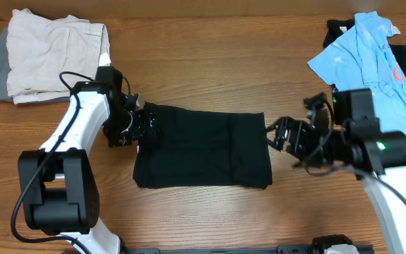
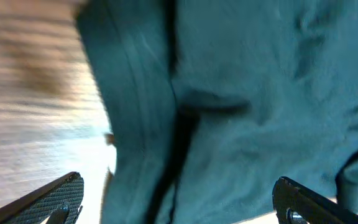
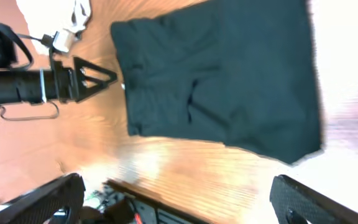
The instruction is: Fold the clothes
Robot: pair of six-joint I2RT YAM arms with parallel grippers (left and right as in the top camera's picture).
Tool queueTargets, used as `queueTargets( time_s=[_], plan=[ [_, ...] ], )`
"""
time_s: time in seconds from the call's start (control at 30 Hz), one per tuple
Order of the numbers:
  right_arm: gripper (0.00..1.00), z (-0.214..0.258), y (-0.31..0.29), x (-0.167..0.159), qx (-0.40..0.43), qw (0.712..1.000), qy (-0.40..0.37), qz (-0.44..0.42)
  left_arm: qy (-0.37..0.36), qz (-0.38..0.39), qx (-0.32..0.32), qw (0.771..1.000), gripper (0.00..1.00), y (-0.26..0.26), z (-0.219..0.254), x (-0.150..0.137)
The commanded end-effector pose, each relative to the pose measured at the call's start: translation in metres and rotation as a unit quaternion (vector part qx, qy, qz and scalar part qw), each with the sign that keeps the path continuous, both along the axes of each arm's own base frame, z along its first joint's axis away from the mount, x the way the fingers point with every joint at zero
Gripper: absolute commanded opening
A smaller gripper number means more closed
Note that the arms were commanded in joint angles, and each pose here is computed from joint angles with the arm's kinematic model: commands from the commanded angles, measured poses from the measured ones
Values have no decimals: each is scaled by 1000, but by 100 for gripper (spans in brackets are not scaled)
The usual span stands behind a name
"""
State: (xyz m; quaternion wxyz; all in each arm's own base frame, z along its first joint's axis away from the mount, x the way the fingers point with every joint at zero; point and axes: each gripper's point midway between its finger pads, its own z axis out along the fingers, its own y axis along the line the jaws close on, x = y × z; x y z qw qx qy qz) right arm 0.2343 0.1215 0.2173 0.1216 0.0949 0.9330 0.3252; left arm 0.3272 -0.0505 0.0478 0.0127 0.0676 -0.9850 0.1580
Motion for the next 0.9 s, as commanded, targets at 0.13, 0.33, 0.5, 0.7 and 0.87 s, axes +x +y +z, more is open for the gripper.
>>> queueTargets(
  time_s=[0.13, 0.33, 0.5, 0.7, 0.87],
  plan=[
    [100, 13, -17, -34, -49, 999, -20, -1, -14, 52, -19, 998, 100, 34, -8, -3],
    [100, 14, -18, -43, -56, 998, -32, 17, -57, 40, -114, 991, 100, 42, -8, -6],
    [100, 14, -18, -43, -63, 996, -44, 35, -79, 19, -144, 986, 100, 44, -3, -7],
    [100, 8, -18, -44, -65, 996, -39, 39, -72, 20, -147, 986, 100, 41, -13, -16],
    [100, -4, -18, -44, -66, 997, -29, 40, -59, 22, -152, 986, 100, 36, -29, -31]
  ],
)
